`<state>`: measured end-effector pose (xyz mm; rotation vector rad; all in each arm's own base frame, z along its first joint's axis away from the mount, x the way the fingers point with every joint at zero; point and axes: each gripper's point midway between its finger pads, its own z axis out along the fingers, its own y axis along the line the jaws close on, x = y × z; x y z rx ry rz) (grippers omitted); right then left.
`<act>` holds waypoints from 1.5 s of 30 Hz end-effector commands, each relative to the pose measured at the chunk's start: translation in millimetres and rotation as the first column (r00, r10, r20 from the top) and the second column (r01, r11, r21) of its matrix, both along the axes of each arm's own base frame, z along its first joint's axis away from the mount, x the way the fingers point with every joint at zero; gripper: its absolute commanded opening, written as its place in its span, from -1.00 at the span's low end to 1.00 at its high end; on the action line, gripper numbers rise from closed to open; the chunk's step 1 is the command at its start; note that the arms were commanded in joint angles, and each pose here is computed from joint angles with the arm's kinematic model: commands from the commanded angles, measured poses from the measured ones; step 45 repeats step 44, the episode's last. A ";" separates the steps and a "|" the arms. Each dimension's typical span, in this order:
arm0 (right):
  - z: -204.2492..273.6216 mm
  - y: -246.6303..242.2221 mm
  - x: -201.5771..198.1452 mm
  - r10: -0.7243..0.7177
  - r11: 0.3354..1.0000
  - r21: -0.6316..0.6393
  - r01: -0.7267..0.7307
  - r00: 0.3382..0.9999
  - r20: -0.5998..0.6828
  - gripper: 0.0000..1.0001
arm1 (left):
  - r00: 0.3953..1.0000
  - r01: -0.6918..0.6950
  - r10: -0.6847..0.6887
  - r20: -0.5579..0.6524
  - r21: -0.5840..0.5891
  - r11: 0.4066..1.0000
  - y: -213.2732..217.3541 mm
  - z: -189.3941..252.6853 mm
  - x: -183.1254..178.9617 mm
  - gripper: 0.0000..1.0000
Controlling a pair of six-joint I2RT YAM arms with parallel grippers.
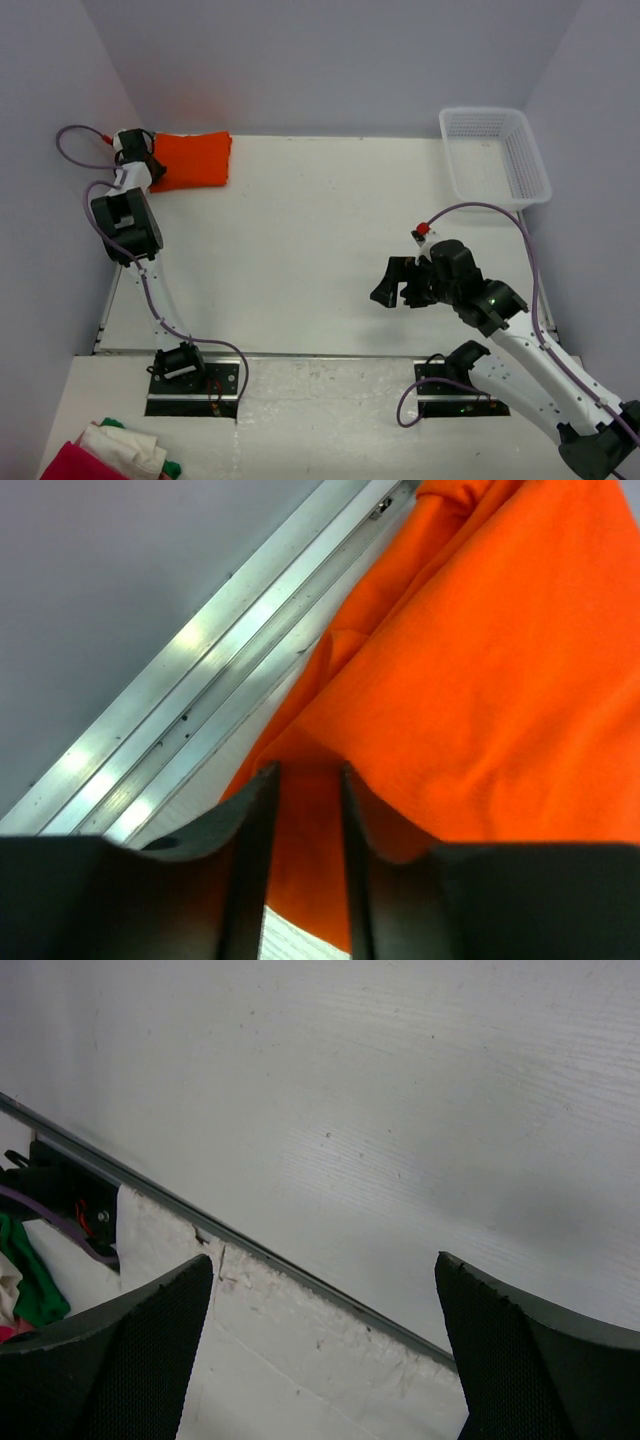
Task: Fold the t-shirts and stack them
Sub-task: Put the neatly folded tshirt into the corner of the board with the left arm
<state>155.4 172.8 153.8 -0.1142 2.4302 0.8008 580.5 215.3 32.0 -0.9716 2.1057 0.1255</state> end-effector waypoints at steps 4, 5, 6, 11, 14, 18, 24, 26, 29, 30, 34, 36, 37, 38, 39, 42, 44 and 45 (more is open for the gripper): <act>10.9 3.4 3.8 -0.005 1.000 0.026 0.004 0.999 0.035 0.86 | 0.995 0.001 0.000 0.103 -0.014 1.000 9.5 48.0 8.2 -0.09; 9.6 3.6 3.7 -0.005 1.000 0.027 0.004 0.999 0.032 0.86 | 0.993 0.016 -0.014 0.116 -0.022 1.000 5.9 54.6 10.7 0.01; 10.4 4.2 3.6 -0.001 1.000 0.030 0.000 0.999 0.038 0.86 | 0.991 0.020 -0.017 0.135 -0.021 1.000 5.9 65.9 13.9 0.05; 12.4 2.0 5.5 -0.010 0.999 0.034 0.008 0.998 0.065 0.86 | 0.972 0.068 -0.059 0.227 -0.031 0.997 -7.2 122.5 16.7 0.25; 13.3 3.1 3.8 -0.008 0.999 0.051 0.004 0.997 0.073 0.86 | 0.948 0.131 -0.115 0.297 -0.036 0.991 -27.0 164.4 19.3 0.32; 16.3 3.1 3.1 -0.006 0.998 0.066 0.000 0.996 0.093 0.87 | 0.921 0.202 -0.165 0.353 -0.069 0.977 -53.9 203.1 15.3 0.54; 28.8 -4.9 9.0 -0.057 0.997 0.063 0.049 0.989 0.137 0.94 | 0.878 0.354 -0.315 0.360 -0.046 0.934 -134.3 232.7 -0.5 0.52; 33.0 -7.6 11.6 -0.077 0.996 0.060 0.069 0.986 0.151 0.98 | 0.844 0.444 -0.411 0.344 -0.020 0.896 -179.6 236.3 -3.5 0.53; 38.6 -8.9 14.9 -0.091 0.995 0.058 0.082 0.982 0.164 0.98 | 0.810 0.535 -0.515 0.281 0.007 0.845 -237.1 230.0 -17.0 0.72; 39.9 -9.3 15.7 -0.096 0.994 0.059 0.087 0.981 0.167 0.98 | 0.805 0.543 -0.527 0.272 0.017 0.839 -244.9 229.4 -22.2 0.77; 52.6 -17.1 19.7 -0.142 0.989 0.072 0.129 0.966 0.214 0.98 | 0.755 0.622 -0.613 0.233 0.040 0.782 -314.1 218.2 -66.7 1.00; 57.4 -19.3 19.3 -0.153 0.987 0.083 0.137 0.961 0.230 0.98 | 0.714 0.659 -0.651 0.258 0.067 0.749 -338.5 228.1 -84.6 1.00; 61.6 -19.7 17.5 -0.151 0.987 0.096 0.131 0.958 0.245 0.98 | 0.716 0.666 -0.660 0.226 0.059 0.743 -343.0 213.5 -94.0 1.00; 63.5 -20.3 17.3 -0.153 0.986 0.101 0.131 0.955 0.253 0.98 | 0.719 0.663 -0.662 0.212 0.074 0.745 -343.8 211.9 -99.4 1.00; 64.2 -20.3 15.9 -0.150 0.986 0.103 0.127 0.956 0.253 0.98 | 0.705 0.679 -0.678 0.208 0.077 0.730 -352.9 211.7 -106.8 1.00; 68.5 -21.7 13.6 -0.148 0.986 0.108 0.124 0.954 0.261 0.98 | 0.652 0.720 -0.723 0.227 0.113 0.685 -366.8 226.0 -133.1 1.00; 73.3 -23.3 11.6 -0.151 0.986 0.116 0.124 0.951 0.271 0.98 | 0.660 0.709 -0.720 0.215 0.138 0.691 -370.0 227.1 -146.4 1.00; 73.3 -23.3 11.6 -0.151 0.986 0.116 0.124 0.951 0.271 0.98 | 0.660 0.709 -0.720 0.215 0.138 0.691 -370.0 227.1 -146.4 1.00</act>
